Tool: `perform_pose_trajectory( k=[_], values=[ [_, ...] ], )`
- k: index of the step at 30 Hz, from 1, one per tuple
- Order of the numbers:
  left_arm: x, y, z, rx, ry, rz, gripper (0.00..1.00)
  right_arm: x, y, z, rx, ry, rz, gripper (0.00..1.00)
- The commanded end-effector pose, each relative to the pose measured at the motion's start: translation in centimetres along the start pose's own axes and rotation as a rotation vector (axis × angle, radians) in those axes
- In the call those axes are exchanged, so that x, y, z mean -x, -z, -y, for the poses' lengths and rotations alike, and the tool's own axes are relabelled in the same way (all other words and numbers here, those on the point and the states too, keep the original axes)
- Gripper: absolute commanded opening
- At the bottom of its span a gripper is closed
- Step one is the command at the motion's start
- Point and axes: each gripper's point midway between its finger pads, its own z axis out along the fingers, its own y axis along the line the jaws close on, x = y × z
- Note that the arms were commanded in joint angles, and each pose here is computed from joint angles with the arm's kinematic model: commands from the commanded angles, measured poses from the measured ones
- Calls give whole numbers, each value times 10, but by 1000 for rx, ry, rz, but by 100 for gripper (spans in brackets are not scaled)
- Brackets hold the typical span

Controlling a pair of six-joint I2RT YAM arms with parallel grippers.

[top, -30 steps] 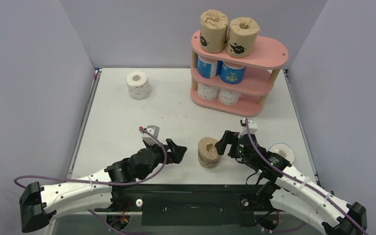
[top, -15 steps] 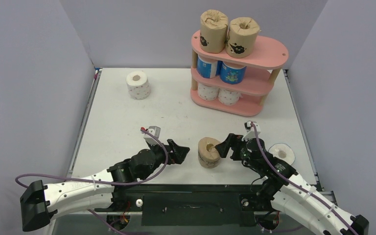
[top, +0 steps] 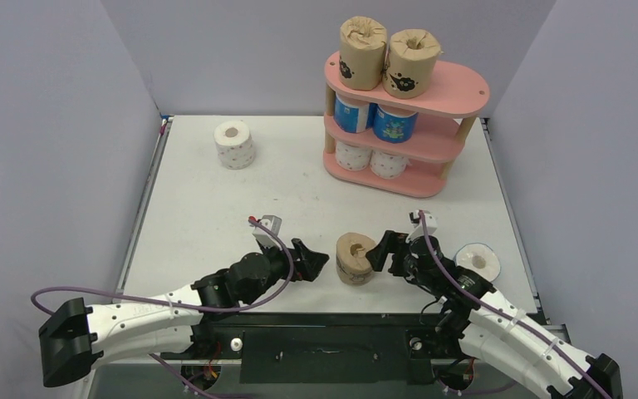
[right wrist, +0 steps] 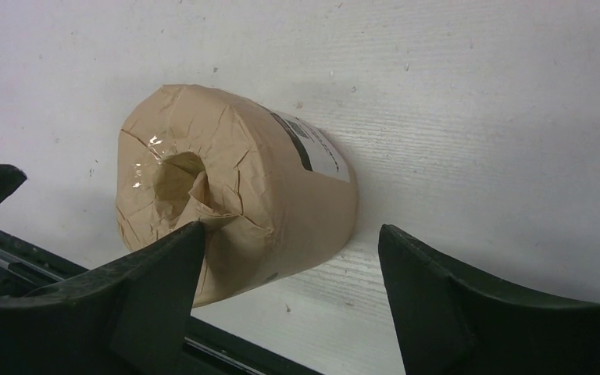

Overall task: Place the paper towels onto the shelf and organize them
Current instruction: Pick up the paper towel from the center of the board.

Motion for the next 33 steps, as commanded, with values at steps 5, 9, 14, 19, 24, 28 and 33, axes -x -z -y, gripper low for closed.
perform_pose_trajectory(
  k=[5,9,14,19,24,28,33],
  values=[
    [5,-8,25,-87,47,16,97,15,-10,6,-52,-28,58,75],
    [-2,-12,25,-85,50,-11,97,10,-16,13,-86,-24,39,73],
    [-9,-15,25,-88,56,-34,97,3,-19,19,-112,-14,15,72],
    [-11,-16,25,-88,57,-39,97,1,-17,25,-139,-1,4,73],
    [-10,-14,24,-90,59,-35,97,11,-8,20,-126,0,28,78],
    [-9,-13,24,-91,60,-31,97,27,6,11,-105,1,65,81],
    [-8,-12,23,-91,61,-27,97,40,17,8,-112,12,94,83]
  ],
)
